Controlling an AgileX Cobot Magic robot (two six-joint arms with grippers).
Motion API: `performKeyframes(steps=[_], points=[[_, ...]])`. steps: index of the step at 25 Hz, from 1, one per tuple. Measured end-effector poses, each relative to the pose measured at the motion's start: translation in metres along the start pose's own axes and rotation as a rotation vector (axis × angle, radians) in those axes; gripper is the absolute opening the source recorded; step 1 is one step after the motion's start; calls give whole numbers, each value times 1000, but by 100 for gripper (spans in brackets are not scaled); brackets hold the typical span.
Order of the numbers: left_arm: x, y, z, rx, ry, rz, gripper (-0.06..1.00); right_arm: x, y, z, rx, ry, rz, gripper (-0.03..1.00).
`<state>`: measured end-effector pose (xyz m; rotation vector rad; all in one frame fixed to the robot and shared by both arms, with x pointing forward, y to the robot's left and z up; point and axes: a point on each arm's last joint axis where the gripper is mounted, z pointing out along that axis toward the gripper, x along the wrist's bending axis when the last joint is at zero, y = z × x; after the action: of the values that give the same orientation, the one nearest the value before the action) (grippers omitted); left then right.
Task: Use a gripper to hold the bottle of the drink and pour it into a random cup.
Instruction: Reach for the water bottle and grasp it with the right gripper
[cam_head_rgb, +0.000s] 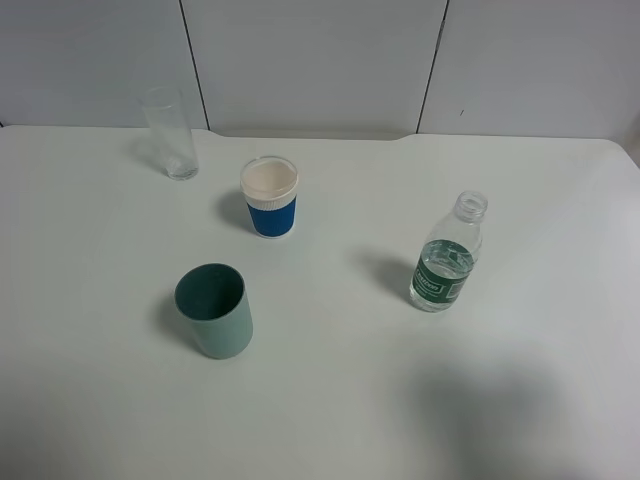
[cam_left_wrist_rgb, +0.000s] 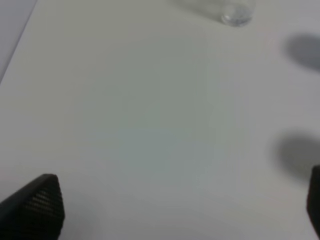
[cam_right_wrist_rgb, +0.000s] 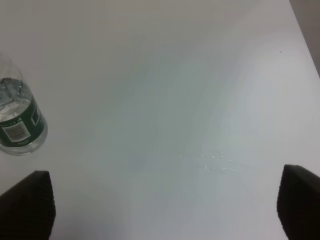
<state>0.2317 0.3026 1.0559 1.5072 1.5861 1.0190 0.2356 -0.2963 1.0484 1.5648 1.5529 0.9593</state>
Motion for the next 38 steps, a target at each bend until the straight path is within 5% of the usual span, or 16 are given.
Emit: performKeyframes(steps=[38], points=[[0, 0, 0, 0, 0, -1, 98, 0, 0, 0, 0, 0, 0, 87]])
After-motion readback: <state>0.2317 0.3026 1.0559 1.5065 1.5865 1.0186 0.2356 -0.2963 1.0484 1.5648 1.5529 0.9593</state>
